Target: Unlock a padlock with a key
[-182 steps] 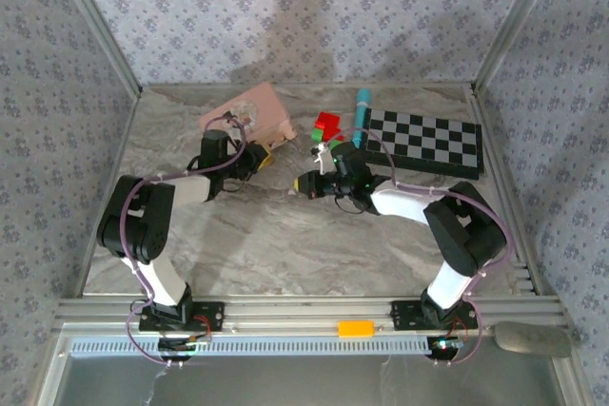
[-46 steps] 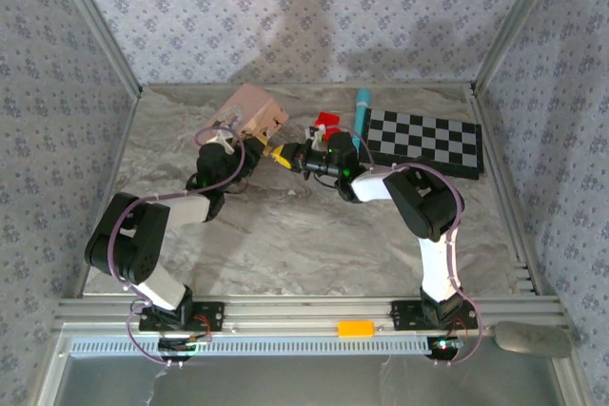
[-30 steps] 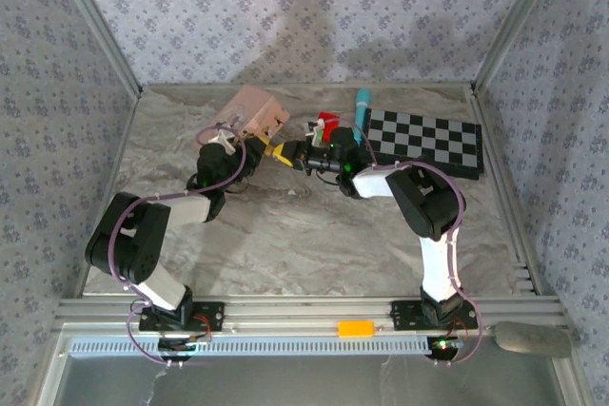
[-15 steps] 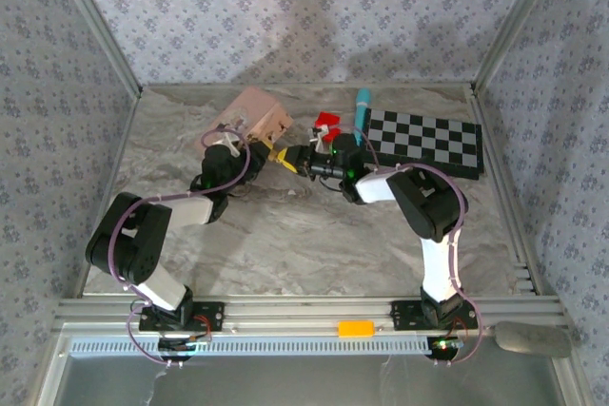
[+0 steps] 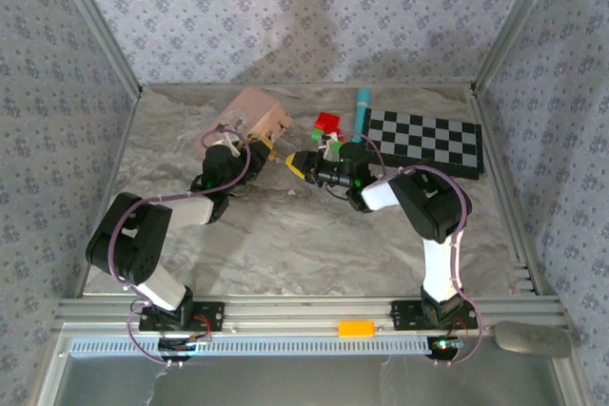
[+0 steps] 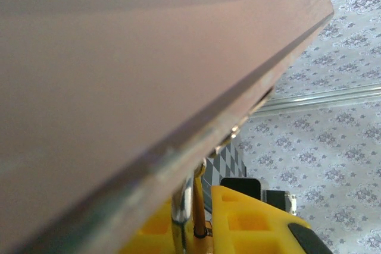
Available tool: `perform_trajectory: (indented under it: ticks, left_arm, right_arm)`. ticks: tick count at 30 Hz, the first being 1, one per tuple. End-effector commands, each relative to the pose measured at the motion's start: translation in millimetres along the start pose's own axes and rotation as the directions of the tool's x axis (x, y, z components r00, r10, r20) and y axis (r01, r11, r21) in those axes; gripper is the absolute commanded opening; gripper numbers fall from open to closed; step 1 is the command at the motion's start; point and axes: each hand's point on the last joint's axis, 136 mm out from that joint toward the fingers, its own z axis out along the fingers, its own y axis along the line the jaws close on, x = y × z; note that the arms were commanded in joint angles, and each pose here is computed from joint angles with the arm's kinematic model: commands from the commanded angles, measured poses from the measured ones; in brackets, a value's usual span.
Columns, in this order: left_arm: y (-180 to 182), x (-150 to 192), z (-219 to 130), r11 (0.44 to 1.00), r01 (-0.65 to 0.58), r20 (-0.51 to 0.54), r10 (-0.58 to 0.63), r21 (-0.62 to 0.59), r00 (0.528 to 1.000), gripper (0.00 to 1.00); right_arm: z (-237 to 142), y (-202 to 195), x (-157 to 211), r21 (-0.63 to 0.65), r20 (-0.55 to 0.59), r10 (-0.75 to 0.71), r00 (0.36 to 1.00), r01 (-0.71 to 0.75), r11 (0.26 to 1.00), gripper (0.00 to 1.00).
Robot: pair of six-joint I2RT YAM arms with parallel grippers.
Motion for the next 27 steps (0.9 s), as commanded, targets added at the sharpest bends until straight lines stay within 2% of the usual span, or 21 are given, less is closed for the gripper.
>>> perform_trajectory:
  ticks: [1, 5, 13, 19, 27]
  left_arm:
    - [-25.1, -8.3, 0.4, 0.996, -0.029, 0.033, 0.026, 0.085, 0.999, 0.00]
    - [-24.3, -5.4, -0.5, 0.996, -0.028, 0.025, 0.026, 0.086, 0.999, 0.00]
    - [-25.2, -3.9, -3.0, 0.996, -0.030, 0.023, 0.028, 0.089, 0.999, 0.00]
    - [-24.0, -2.2, -4.6, 0.996, -0.023, 0.021, 0.021, 0.091, 1.000, 0.00]
    - [-26.1, -1.3, -8.9, 0.995, -0.028, 0.023, 0.025, 0.097, 0.999, 0.00]
  right_arm:
    - [0.9, 34.7, -4.4, -0.089, 0.028, -0.063, 0.998, 0.066, 0.994, 0.30]
    - [6.3, 40.5, -1.8, -0.106, 0.019, -0.064, 0.998, 0.065, 0.992, 0.33]
    - [19.5, 45.6, 5.7, -0.145, 0.003, -0.039, 0.999, 0.039, 0.989, 0.32]
    - [20.8, 43.8, 6.2, -0.140, 0.001, -0.030, 1.000, 0.030, 0.990, 0.17]
    - [18.7, 40.5, -1.8, -0.136, 0.025, -0.010, 1.000, 0.013, 0.991, 0.16]
